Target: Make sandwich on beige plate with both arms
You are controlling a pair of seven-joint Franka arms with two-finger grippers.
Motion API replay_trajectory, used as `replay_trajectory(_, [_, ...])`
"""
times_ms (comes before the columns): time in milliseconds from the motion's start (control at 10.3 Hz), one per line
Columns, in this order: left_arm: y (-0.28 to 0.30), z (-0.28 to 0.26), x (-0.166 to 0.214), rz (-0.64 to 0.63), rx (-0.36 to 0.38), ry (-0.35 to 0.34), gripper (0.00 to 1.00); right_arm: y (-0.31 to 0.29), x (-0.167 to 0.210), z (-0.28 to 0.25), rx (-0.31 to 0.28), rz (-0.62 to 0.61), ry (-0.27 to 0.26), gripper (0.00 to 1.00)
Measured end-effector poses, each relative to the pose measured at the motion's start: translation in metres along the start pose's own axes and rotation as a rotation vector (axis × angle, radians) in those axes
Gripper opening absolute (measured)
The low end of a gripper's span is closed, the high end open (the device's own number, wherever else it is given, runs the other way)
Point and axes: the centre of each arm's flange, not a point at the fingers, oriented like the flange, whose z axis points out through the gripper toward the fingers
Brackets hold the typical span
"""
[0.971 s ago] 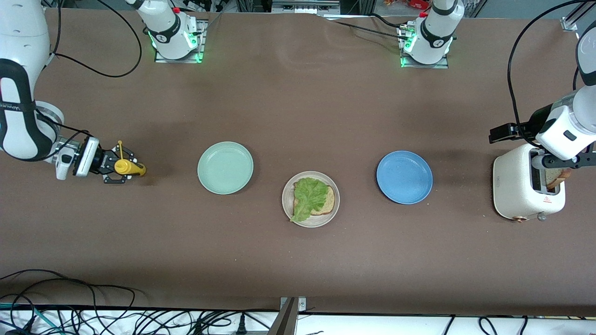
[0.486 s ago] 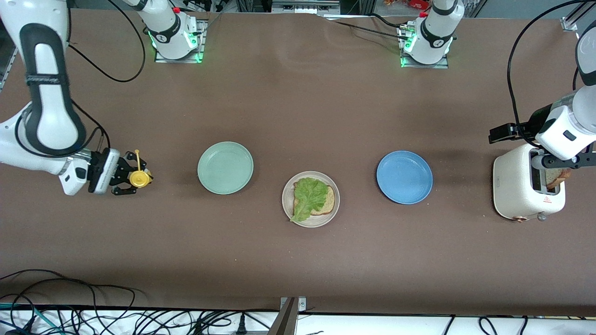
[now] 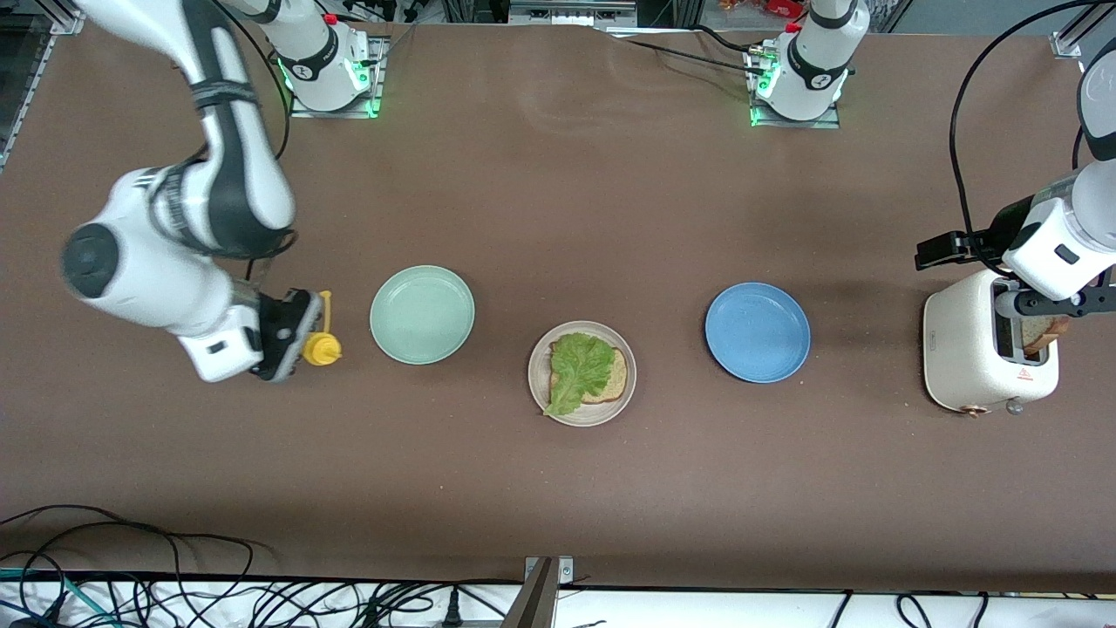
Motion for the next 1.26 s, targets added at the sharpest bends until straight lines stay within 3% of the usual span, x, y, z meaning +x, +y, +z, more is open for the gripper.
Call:
replay_trajectory(194, [0.0, 0.0, 0.0, -0.001, 0.0, 0.001, 1.0, -0.032, 0.051, 0.014, -0.073, -0.031, -0.119, 0.17])
replay_trajectory(486, [-0.001, 0.0, 0.0, -0.001, 0.0, 0.001, 1.0, -0.086, 0.129, 0.046, -0.212, -0.1, -0.347, 0.17])
replay_trajectory(680, [-0.004, -0.001, 0.0, -0.006, -0.001, 0.001, 1.0, -0.133, 0.183, 0.075, -0.318, -0.108, -0.469, 0.17])
replay_trajectory(874, [-0.016, -0.001, 0.001, -0.026, -0.003, 0.001, 1.0, -0.17, 0.213, 0.109, -0.425, -0.089, -0.527, 0.17])
replay_trajectory(1262, [-0.09, 0.011, 0.014, 0.029, -0.015, 0.026, 1.0, -0.21, 0.232, 0.17, -0.541, -0.069, -0.591, 0.17])
